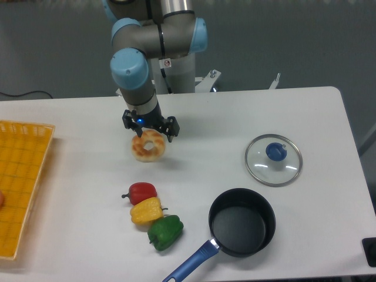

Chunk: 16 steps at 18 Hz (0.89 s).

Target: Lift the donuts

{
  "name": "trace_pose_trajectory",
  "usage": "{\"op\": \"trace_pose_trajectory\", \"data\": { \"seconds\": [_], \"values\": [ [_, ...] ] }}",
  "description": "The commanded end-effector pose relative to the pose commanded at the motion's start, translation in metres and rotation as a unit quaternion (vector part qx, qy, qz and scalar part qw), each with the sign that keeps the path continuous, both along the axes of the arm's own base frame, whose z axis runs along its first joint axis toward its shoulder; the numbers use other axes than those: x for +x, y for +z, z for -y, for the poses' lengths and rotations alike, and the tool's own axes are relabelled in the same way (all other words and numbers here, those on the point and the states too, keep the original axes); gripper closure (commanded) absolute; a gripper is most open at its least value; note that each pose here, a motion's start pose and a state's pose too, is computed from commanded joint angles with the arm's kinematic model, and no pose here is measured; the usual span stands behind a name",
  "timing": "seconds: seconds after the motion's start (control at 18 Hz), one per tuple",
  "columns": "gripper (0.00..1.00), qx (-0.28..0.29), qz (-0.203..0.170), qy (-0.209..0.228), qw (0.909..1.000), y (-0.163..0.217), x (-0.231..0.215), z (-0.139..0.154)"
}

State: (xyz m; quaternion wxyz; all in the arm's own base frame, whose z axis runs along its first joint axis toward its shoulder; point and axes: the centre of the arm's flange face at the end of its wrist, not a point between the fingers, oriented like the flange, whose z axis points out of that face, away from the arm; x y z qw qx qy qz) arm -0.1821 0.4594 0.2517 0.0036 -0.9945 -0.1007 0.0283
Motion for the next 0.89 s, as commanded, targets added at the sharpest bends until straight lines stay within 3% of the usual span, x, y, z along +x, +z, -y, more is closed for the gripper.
{"op": "trace_pose_trajectory", "data": {
  "seconds": [0.33,0.89],
  "values": [
    [0.0,0.0,0.021,-0.049,0.9985,-0.012,-0.006,-0.002],
    [0.0,-0.009,0.028,-0.078,0.9965,-0.025,-0.034,0.003]
  ]
}}
